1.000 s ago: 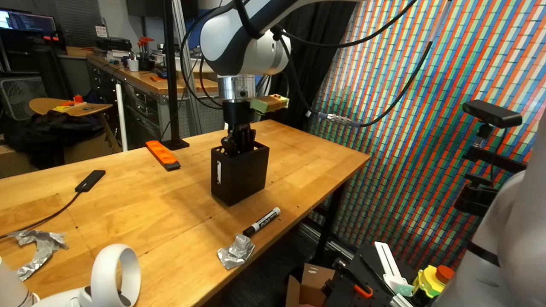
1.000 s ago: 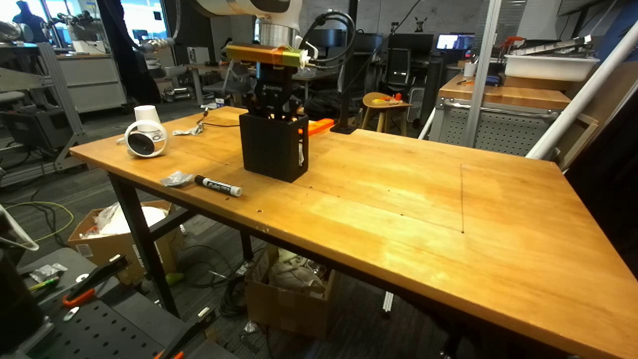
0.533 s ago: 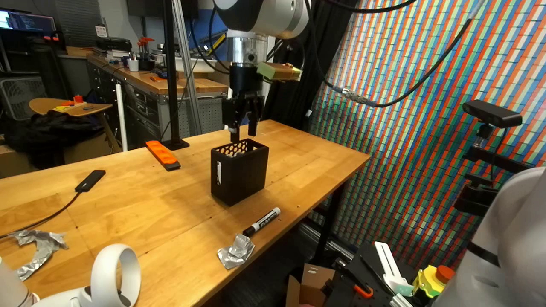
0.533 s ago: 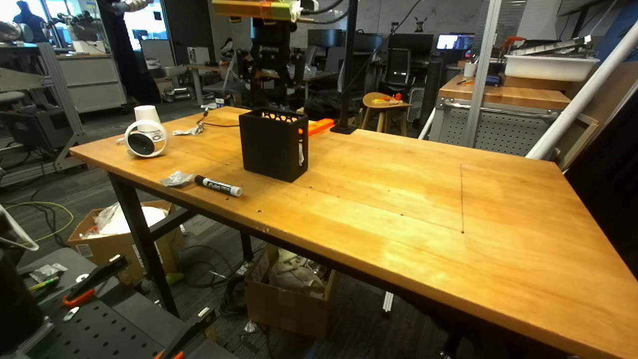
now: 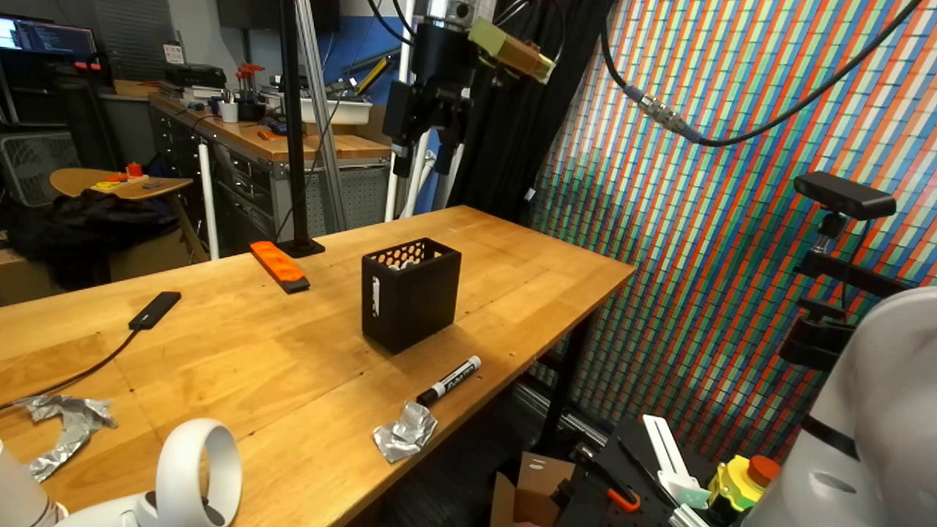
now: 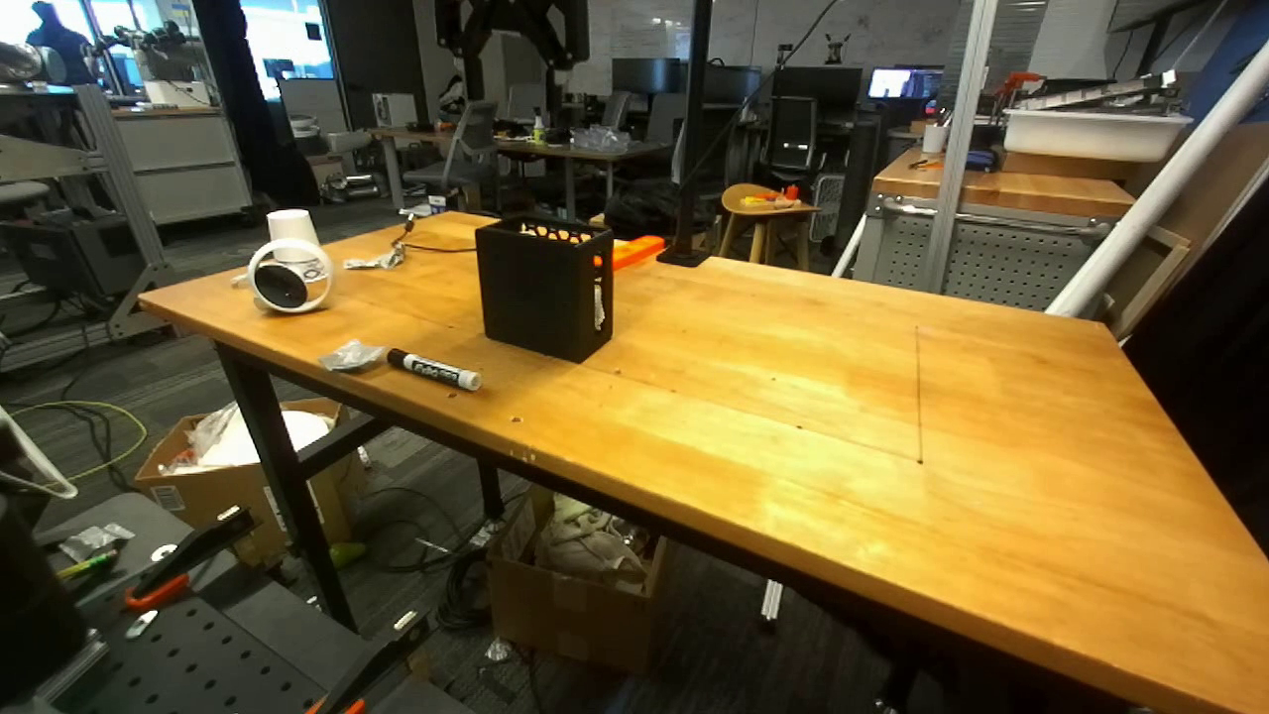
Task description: Put the cloth in the black box
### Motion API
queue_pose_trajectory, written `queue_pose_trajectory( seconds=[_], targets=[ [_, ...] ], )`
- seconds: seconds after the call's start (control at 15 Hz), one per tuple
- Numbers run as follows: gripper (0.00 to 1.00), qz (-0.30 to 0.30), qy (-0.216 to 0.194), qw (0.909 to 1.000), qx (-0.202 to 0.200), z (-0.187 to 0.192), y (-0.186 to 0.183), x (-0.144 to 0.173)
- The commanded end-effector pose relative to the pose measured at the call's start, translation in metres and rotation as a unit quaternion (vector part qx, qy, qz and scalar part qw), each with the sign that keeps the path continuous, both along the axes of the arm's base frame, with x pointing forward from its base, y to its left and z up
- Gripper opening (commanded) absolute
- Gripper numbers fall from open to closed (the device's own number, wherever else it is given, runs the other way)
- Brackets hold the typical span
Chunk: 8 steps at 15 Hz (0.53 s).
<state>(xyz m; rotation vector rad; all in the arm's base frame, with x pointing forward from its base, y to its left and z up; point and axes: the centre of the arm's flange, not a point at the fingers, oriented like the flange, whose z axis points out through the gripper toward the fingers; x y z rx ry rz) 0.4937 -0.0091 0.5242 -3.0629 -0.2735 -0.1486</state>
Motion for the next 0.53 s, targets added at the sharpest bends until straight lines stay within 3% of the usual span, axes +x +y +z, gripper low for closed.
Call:
queue_pose_trajectory(
  seconds=[0.0,0.47],
  targets=[
    [0.61,-0.010,-0.027,0.9995,0.012,0.018,0.010,-0.022],
    [0.09,0.005,-0.033,0.9994,0.009,0.012,0.028,-0.026]
  ],
)
